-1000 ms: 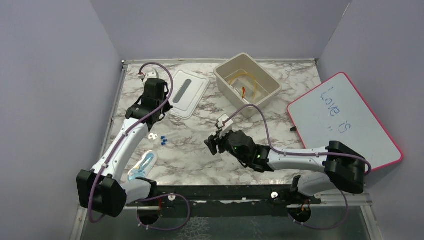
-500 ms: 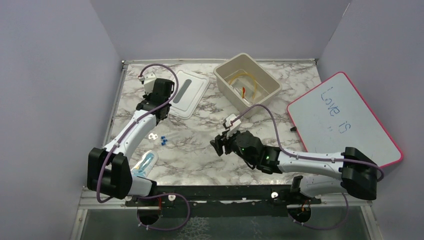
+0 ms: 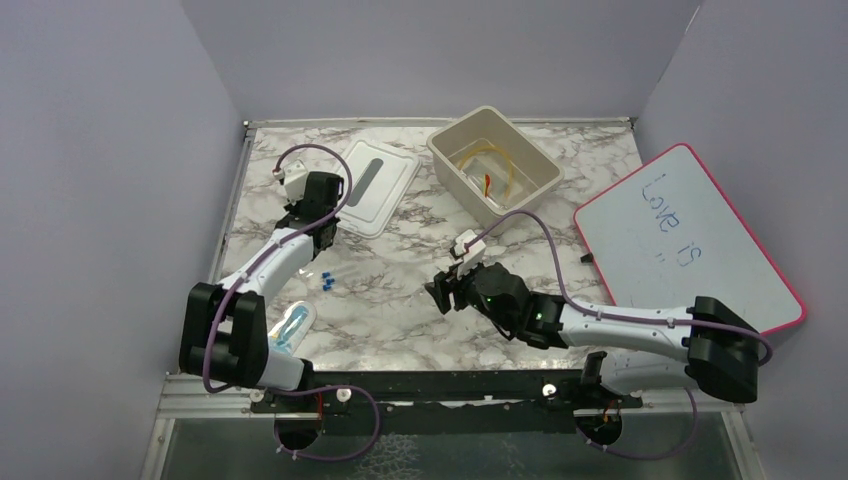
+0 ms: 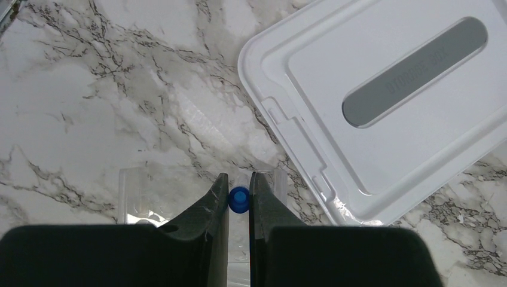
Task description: Organize the chemistry lab equipment
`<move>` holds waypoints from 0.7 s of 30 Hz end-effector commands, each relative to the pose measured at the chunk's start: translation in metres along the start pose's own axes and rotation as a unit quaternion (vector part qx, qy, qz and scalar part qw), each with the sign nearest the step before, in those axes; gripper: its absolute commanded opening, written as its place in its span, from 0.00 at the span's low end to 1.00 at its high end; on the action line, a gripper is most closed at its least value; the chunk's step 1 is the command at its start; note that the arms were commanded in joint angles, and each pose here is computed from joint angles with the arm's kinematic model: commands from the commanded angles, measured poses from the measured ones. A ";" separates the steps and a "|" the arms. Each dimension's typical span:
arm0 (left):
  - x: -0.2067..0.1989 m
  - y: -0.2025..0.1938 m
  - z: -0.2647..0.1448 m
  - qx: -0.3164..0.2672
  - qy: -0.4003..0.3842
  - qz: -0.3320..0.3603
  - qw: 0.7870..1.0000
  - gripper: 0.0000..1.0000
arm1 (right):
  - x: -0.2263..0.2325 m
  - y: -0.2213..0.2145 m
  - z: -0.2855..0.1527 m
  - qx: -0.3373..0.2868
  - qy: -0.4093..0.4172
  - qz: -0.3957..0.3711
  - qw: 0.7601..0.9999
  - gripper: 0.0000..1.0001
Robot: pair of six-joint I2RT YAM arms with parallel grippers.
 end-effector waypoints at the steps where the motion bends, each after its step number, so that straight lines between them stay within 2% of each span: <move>1: -0.009 -0.003 0.007 -0.003 -0.027 -0.014 1.000 0.01 | -0.003 -0.003 0.001 0.008 -0.011 0.000 1.000 0.67; 10: -0.007 -0.007 0.004 -0.003 -0.035 -0.013 0.999 0.02 | -0.004 -0.005 0.003 0.012 -0.013 -0.003 1.000 0.67; 21: -0.006 -0.027 0.019 0.019 -0.020 0.014 1.000 0.12 | -0.006 -0.008 0.004 0.015 -0.018 -0.005 1.000 0.67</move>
Point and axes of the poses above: each gripper's point midway between its finger pads, its own z axis out along the fingers, its own x axis along the line the jaws close on, y = z × x, the point moved 6 cm from there along -z, back along the fingers, and after that the axes turned 7 degrees about z, right-handed, at the moved point
